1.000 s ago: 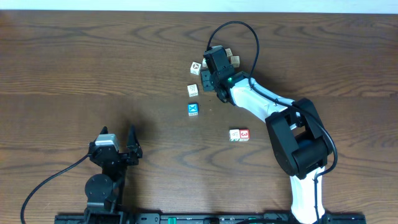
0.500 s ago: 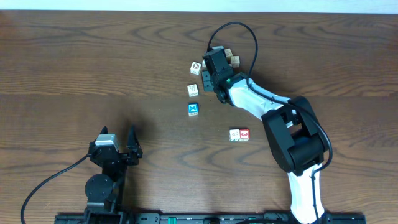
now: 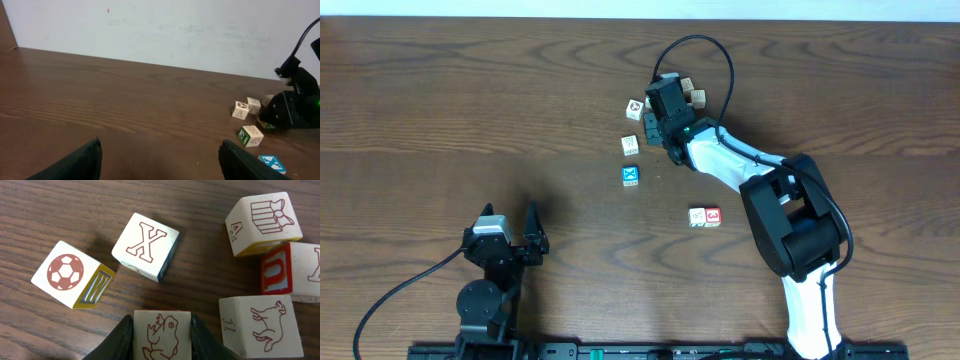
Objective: Lift 4 blocks
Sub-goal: 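Move the right gripper back to the block cluster and lower, then grasp the frog-picture block and carry it toward the near-right row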
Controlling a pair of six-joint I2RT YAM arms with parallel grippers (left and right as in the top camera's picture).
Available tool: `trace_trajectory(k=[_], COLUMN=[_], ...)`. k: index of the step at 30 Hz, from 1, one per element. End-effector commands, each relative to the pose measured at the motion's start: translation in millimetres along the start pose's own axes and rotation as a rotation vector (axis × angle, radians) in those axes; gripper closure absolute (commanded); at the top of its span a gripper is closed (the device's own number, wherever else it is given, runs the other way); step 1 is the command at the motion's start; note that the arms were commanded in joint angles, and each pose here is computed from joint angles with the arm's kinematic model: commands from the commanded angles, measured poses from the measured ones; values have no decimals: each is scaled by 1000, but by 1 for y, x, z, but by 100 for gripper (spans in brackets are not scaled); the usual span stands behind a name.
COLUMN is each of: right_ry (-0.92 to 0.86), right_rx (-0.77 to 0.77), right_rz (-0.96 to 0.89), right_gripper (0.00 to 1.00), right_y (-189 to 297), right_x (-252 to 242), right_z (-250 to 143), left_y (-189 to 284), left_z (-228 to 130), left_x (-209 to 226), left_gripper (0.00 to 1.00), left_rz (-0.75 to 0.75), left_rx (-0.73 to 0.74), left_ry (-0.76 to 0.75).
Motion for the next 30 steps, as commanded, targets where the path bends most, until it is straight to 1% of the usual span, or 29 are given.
trace_trajectory(k=[1, 6, 10, 15, 17, 20, 22, 28, 30], right_ry=[7, 6, 16, 21, 24, 16, 7, -49, -67], right_rx=[-16, -36, -80, -134, -136, -117, -100, -60, -57], right_rz=[-4, 3, 6, -50, -64, -85, -107, -202, -217], right_gripper=[75, 78, 78, 80, 82, 86, 87, 99, 99], right_y=[3, 22, 53, 110, 135, 170, 191, 252, 273], right_x=[2, 6, 5, -10, -17, -33, -47, -97, -109], right_z=[9, 24, 47, 73, 78, 80, 78, 68, 64], left_y=[-1, -1, -1, -1, -1, -1, -1, -1, -1], left_z=[-14, -14, -14, -14, -14, -14, -14, -14, -14], left_x=[7, 7, 7, 7, 7, 7, 7, 7, 7], left_gripper=[25, 25, 25, 25, 25, 25, 25, 25, 25], left_rz=[42, 42, 42, 42, 42, 42, 42, 42, 42], left_rx=[47, 47, 47, 47, 47, 47, 47, 47, 47], left_ry=[-3, -3, -3, -3, -3, -3, -3, -3, -3])
Point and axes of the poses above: each gripper's point midway between its finger pads, its own y axis back along the fingers, its own x axis along the line the jaws close on, z = x × y, the point moved 3 cm from there along y, back along the fingers, and after that the axes turned 1 degree about -y, right-handed, at the moved point
